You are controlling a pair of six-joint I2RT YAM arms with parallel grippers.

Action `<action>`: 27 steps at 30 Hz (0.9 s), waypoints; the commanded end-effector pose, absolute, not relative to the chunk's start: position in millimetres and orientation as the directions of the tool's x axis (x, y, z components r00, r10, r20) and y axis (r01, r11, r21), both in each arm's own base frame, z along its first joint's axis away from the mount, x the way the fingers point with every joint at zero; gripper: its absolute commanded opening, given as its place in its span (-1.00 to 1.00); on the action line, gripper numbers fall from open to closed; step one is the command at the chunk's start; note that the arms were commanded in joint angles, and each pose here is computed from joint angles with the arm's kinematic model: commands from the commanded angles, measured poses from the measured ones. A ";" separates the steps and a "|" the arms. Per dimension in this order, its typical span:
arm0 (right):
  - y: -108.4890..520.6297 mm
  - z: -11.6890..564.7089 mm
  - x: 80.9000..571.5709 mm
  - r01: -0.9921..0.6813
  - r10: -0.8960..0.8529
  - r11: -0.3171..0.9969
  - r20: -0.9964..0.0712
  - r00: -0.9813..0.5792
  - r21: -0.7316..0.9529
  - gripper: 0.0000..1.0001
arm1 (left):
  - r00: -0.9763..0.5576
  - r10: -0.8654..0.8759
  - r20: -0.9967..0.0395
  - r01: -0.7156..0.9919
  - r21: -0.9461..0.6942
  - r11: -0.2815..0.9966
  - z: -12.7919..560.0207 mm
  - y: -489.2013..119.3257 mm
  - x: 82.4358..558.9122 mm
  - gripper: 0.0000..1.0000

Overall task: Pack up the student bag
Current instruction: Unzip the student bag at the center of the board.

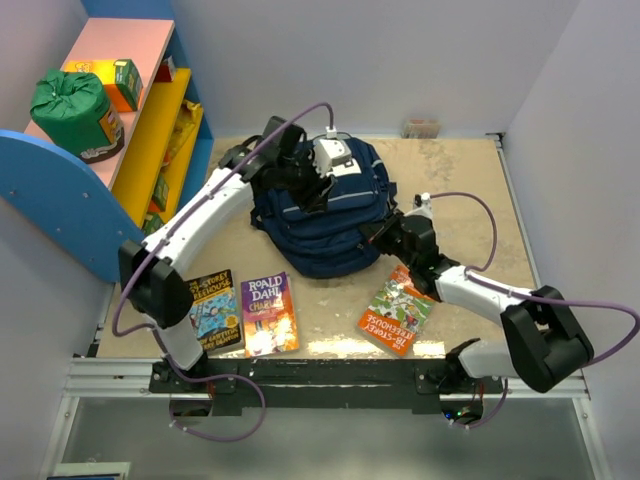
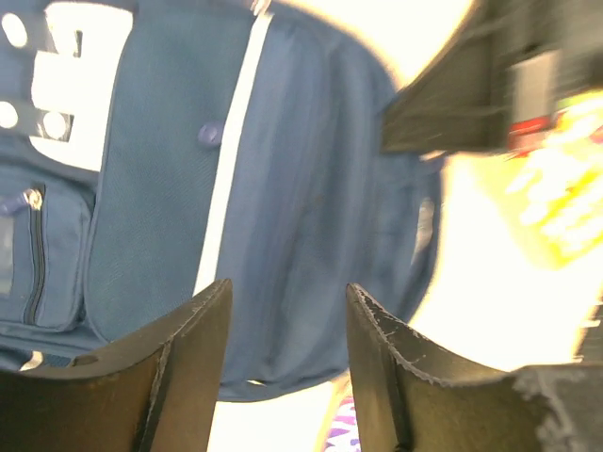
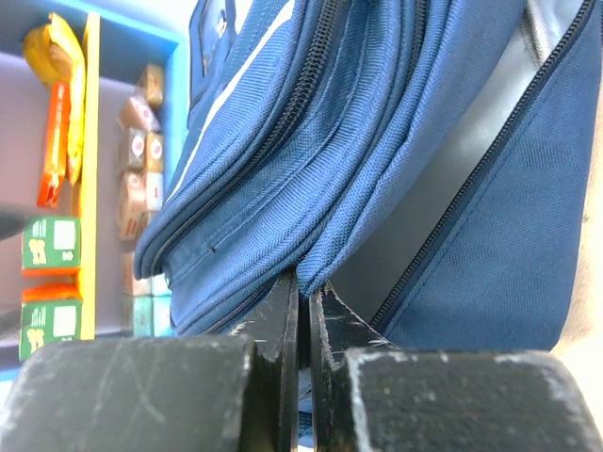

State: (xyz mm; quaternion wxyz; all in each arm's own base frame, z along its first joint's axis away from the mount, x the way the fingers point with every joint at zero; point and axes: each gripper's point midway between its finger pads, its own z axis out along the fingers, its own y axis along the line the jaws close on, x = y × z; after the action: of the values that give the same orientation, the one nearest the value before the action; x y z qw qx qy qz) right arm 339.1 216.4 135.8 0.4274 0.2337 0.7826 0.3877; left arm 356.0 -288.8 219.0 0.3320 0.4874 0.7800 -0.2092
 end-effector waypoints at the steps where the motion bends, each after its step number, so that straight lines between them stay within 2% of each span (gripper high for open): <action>1: 221.8 215.0 363.2 -0.031 0.805 0.490 -0.466 -0.368 0.871 -1.00 | -0.241 0.449 -0.861 0.922 -0.058 0.383 305.6 -303.0 319.1 0.01; 2: 214.0 216.3 370.1 0.007 0.829 0.489 -0.462 -0.316 0.872 -1.00 | -0.231 0.440 -0.868 0.927 -0.060 0.370 311.1 -303.0 309.8 -0.06; 3: 213.9 220.4 375.8 0.032 0.848 0.469 -0.440 -0.295 0.883 -1.00 | -0.234 0.439 -0.868 0.933 -0.074 0.351 308.8 -305.4 301.8 -0.24; 6: 195.8 229.7 393.1 0.100 0.884 0.455 -0.435 -0.171 0.885 -1.00 | -0.239 0.455 -0.858 0.945 -0.097 0.312 285.8 -310.8 278.3 -0.54; 10: 162.9 250.0 397.5 0.144 0.860 0.508 -0.511 -0.017 0.849 -1.00 | -0.306 0.508 -0.806 0.942 -0.177 0.286 227.8 -314.6 253.9 -0.76; 14: 145.8 252.9 385.3 0.159 0.854 0.510 -0.520 0.030 0.846 -1.00 | -0.330 0.547 -0.769 0.940 -0.213 0.267 194.7 -315.5 241.5 -0.84; 19: 183.2 245.3 359.8 0.121 0.822 0.569 -0.562 -0.090 0.813 -1.00 | -0.323 0.626 -0.710 0.942 -0.174 0.288 148.7 -306.2 236.8 -0.83; 24: 190.4 253.0 338.5 0.078 0.815 0.575 -0.563 -0.134 0.814 -1.00 | -0.323 0.676 -0.662 0.908 -0.017 0.418 121.9 -284.9 271.9 -0.86; 27: 198.0 244.6 327.3 0.075 0.795 0.597 -0.577 -0.188 0.798 -1.00 | -0.319 0.632 -0.706 0.884 0.019 0.467 130.8 -286.3 297.7 -0.87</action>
State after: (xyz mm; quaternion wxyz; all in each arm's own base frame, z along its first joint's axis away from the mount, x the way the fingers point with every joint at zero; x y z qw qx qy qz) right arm 330.1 204.7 206.3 0.5248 0.2978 0.7402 0.2966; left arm 245.3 -286.8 117.3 0.2455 0.5056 0.7915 -0.2400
